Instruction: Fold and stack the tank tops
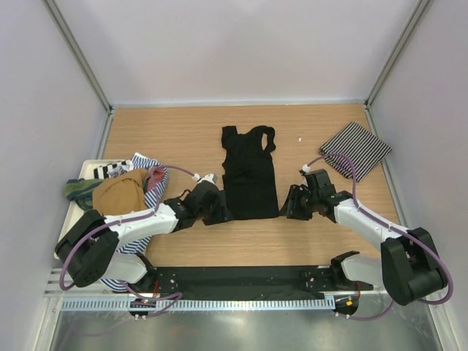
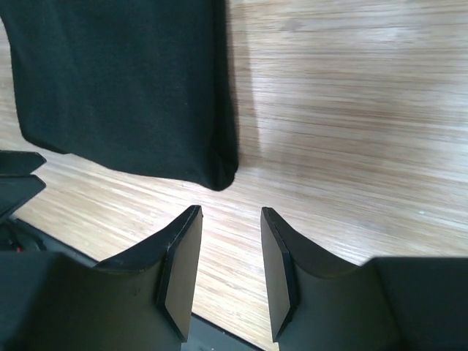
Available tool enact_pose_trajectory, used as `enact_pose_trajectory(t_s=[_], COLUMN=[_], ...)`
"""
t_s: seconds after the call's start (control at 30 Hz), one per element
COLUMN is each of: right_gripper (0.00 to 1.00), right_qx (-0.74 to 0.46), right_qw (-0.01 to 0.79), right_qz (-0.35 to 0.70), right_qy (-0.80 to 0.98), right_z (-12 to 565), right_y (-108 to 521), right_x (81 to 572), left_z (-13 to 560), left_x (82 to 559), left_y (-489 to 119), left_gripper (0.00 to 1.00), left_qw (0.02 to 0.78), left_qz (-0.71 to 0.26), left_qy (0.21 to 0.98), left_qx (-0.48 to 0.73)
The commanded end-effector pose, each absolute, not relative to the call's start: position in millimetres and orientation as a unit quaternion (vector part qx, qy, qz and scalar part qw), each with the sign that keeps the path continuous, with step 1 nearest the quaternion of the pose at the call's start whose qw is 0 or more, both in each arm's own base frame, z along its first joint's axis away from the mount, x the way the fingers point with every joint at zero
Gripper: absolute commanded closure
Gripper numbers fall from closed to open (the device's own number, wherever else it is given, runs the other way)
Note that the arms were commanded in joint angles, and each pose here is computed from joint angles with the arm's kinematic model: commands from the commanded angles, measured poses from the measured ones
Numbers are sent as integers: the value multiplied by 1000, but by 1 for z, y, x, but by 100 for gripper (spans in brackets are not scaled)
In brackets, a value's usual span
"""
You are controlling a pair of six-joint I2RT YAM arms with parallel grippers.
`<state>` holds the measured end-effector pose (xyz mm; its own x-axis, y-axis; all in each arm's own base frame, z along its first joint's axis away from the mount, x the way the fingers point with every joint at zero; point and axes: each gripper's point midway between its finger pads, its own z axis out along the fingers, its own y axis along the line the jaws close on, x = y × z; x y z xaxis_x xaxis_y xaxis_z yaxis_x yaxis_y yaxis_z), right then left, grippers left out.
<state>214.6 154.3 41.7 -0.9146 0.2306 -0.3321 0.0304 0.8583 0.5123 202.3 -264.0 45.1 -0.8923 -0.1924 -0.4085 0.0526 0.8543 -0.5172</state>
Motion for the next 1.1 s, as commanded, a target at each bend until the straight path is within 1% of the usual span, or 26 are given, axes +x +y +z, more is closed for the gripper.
enact_pose_trajectory(t_s=[0.0, 0.13, 0.27, 0.3, 0.33, 0.37, 0.43, 0.47, 0.5, 0.57, 0.6, 0.67, 0.77, 0.83, 0.87, 0.97, 1.07], right_gripper=[57, 57, 57, 57, 60, 60, 65, 70, 82, 93, 95, 97, 97, 97, 97, 96, 95], right_qx=[49, 46, 53, 55, 56, 57, 58, 59, 61, 67, 68, 69, 67, 67, 66, 66, 66], right_qw=[219, 214, 195, 194, 194, 192, 187, 184, 180, 183, 183, 188, 189, 187, 188, 187, 187], right_qz=[297, 314, 293, 289, 285, 282, 277, 275, 269, 260, 258, 257, 255, 254, 254, 254, 255], right_qy=[928, 924, 934, 936, 937, 938, 941, 942, 944, 946, 946, 946, 946, 947, 946, 946, 946], right_z=[66, 68, 49, 45, 42, 38, 30, 28, 23, 20, 19, 21, 23, 23, 24, 24, 24], right_y=[171, 180, 176, 175, 175, 174, 172, 172, 170, 167, 166, 165, 164, 163, 163, 163, 163], right_x=[234, 240, 243, 243, 244, 244, 243, 242, 241, 241, 240, 240, 238, 237, 237, 237, 237], left_z=[75, 78, 61, 57, 50, 49, 38, 34, 28, 22, 18, 15, 16, 22, 24, 32, 35], left_x=[221, 230, 236, 236, 237, 238, 237, 237, 235, 233, 231, 229, 227, 226, 226, 223, 218], left_y=[-270, -274, -273, -271, -268, -266, -263, -261, -259, -256, -253, -252, -252, -252, -251, -245, -237], left_gripper=[53, 58, 62, 65, 67, 68, 72, 75, 82, 88, 90, 91, 90, 83, 77, 67, 63], left_qw=[270, 267, 255, 252, 249, 250, 243, 240, 234, 232, 229, 227, 225, 230, 232, 240, 242], left_qz=[-278, -275, -251, -245, -234, -232, -222, -217, -210, -203, -198, -197, -200, -208, -209, -207, -203], left_qy=[920, 922, 932, 934, 938, 938, 942, 944, 947, 949, 951, 952, 952, 949, 948, 946, 947], left_qx=[-52, -52, -57, -59, -62, -64, -65, -66, -66, -67, -67, -66, -62, -63, -63, -65, -67])
